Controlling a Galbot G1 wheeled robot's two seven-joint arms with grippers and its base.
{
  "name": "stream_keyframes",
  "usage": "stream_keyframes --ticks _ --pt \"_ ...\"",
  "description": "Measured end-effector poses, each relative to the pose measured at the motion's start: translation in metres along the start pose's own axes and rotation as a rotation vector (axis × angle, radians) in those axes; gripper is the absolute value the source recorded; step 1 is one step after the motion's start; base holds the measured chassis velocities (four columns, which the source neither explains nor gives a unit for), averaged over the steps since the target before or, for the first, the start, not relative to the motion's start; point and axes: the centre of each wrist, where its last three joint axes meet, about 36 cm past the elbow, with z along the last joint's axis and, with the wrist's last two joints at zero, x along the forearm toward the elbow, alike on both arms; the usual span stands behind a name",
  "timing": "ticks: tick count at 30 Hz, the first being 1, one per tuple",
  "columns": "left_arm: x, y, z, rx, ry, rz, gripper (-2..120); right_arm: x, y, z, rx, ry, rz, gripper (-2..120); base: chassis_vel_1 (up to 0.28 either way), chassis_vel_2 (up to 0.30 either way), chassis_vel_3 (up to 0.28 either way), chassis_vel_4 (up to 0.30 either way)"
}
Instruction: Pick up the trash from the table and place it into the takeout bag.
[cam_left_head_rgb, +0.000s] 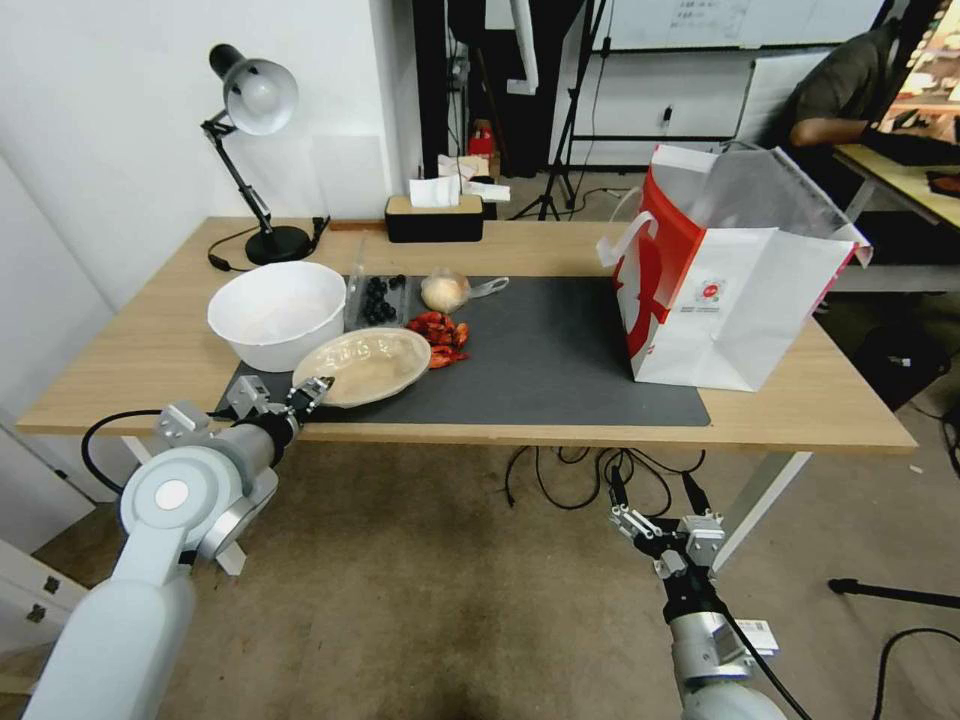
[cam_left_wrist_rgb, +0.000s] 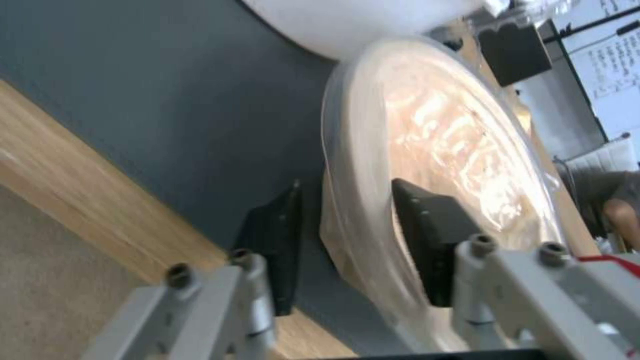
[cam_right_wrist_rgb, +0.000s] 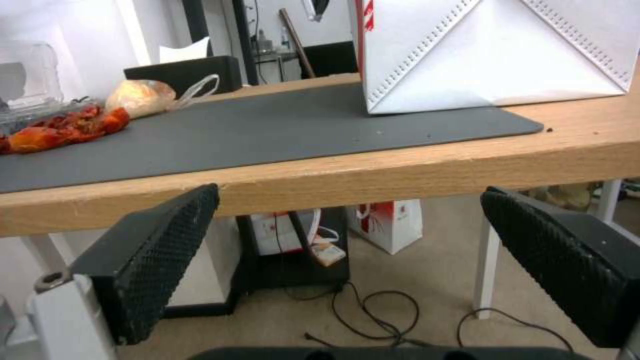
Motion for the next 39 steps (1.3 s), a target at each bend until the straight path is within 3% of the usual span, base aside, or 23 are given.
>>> stream_keyframes --ticks 6,11,15,16,18,19,20,23,24,27,28,30,32,33,36,37,39 --pt "0.010 -0.002 0.007 -0.022 -0.039 0.029 9 0.000 0.000 0.000 0.000 0.000 0.000 100 0.000 0.000 0.000 0.000" --pt "0.018 -0.006 0.009 -0.047 -0.071 0.063 2 0.000 0.000 0.000 0.000 0.000 0.000 100 0.000 0.000 0.000 0.000" --pt "0.042 -0.025 0.008 -0.172 -0.151 0.291 2 0.000 0.000 0.000 0.000 0.000 0.000 100 0.000 0.000 0.000 0.000" --pt "0.042 -0.025 0.008 -0.172 -0.151 0.291 2 0.000 0.000 0.000 0.000 0.000 0.000 100 0.000 0.000 0.000 0.000" --pt "0.046 -0.038 0.004 -0.276 -0.190 0.413 2 0.000 0.000 0.000 0.000 0.000 0.000 100 0.000 0.000 0.000 0.000" --pt "0.043 -0.044 0.002 -0.327 -0.202 0.467 2 0.000 0.000 0.000 0.000 0.000 0.000 100 0.000 0.000 0.000 0.000" --pt "0.043 -0.044 0.002 -0.327 -0.202 0.467 2 0.000 0.000 0.000 0.000 0.000 0.000 100 0.000 0.000 0.000 0.000" --pt "0.019 -0.068 -0.003 -0.444 -0.249 0.644 2 0.000 0.000 0.000 0.000 0.000 0.000 100 0.000 0.000 0.000 0.000" --pt "0.019 -0.068 -0.003 -0.444 -0.249 0.644 2 0.000 0.000 0.000 0.000 0.000 0.000 100 0.000 0.000 0.000 0.000" --pt "-0.022 -0.105 -0.014 -0.539 -0.321 0.808 2 0.000 0.000 0.000 0.000 0.000 0.000 100 0.000 0.000 0.000 0.000" --pt "-0.022 -0.105 -0.014 -0.539 -0.321 0.808 2 0.000 0.000 0.000 0.000 0.000 0.000 100 0.000 0.000 0.000 0.000" --pt "-0.043 -0.134 -0.010 -0.588 -0.310 0.873 2 0.000 0.000 0.000 0.000 0.000 0.000 100 0.000 0.000 0.000 0.000" --pt "-0.067 -0.176 -0.002 -0.625 -0.297 0.931 2 0.000 0.000 0.000 0.000 0.000 0.000 100 0.000 0.000 0.000 0.000" --pt "-0.067 -0.176 -0.002 -0.625 -0.297 0.931 2 0.000 0.000 0.000 0.000 0.000 0.000 100 0.000 0.000 0.000 0.000" --pt "-0.099 -0.242 0.014 -0.649 -0.280 0.985 2 0.000 0.000 0.000 0.000 0.000 0.000 100 0.000 0.000 0.000 0.000" --pt "-0.099 -0.242 0.014 -0.649 -0.280 0.985 2 0.000 0.000 0.000 0.000 0.000 0.000 100 0.000 0.000 0.000 0.000" --pt "-0.116 -0.291 0.030 -0.653 -0.274 1.015 2 0.000 0.000 0.000 0.000 0.000 0.000 100 0.000 0.000 0.000 0.000"
